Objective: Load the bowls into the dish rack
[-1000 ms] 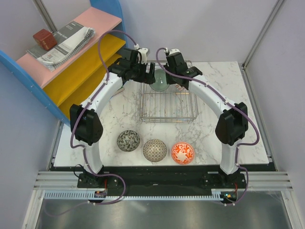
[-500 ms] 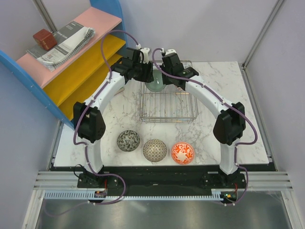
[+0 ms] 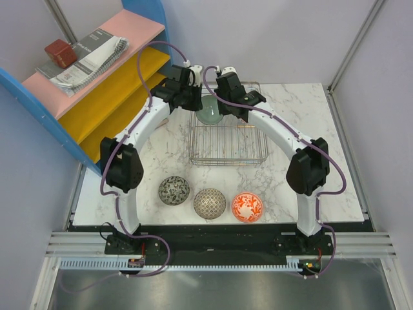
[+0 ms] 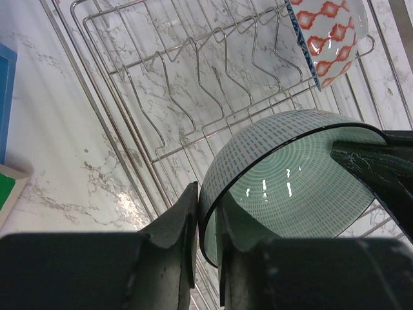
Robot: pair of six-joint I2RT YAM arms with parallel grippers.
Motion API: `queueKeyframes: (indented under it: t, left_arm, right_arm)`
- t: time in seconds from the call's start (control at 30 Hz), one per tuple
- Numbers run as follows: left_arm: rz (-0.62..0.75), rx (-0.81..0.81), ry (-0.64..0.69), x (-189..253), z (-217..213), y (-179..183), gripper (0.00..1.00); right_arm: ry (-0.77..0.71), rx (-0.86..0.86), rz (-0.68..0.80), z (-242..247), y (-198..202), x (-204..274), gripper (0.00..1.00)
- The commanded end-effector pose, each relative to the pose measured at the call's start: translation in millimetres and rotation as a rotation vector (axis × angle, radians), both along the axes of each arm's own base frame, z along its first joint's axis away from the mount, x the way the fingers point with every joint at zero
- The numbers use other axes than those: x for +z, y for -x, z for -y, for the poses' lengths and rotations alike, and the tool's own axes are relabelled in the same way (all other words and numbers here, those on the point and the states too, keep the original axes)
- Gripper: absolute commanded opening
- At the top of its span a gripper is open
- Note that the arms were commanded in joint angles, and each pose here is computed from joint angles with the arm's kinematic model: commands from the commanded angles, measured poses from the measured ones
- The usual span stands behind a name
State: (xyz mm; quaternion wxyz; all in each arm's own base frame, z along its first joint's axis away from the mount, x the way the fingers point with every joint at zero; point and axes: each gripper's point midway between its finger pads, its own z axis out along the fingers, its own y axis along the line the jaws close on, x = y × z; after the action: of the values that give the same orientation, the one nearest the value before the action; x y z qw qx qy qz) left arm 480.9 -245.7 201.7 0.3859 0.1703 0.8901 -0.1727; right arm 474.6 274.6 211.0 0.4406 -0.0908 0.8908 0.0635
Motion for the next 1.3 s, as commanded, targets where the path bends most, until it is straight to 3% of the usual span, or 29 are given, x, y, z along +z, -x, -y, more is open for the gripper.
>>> queueKeyframes:
  t: [0.0,0.13,0.37,0.8,1.07,1.27]
  left_arm:
    - [0.024,-0.042,0.054,14,22,2,0.17]
    - [0.017,-0.045,0.051,10,23,3,0.03]
    - [0.01,-0.064,0.057,8,27,4,0.02]
    - [0.053,-0.16,0.093,34,32,21,0.02]
    - [0.047,-0.2,0.068,26,23,29,0.02]
    - [0.05,-0.21,0.097,33,13,28,0.02]
  right_arm:
    - [-0.091,-0.001,0.115,-19,-13,41,0.0]
    - [-0.094,0.007,0.116,-22,-13,42,0.0]
    - [-0.104,0.058,0.103,-38,-7,40,0.03]
    - [-0.086,0.132,0.067,-45,1,26,0.6]
    - [-0.082,0.201,0.062,-36,11,36,0.97]
    - [-0.108,0.205,0.053,-14,11,43,0.98]
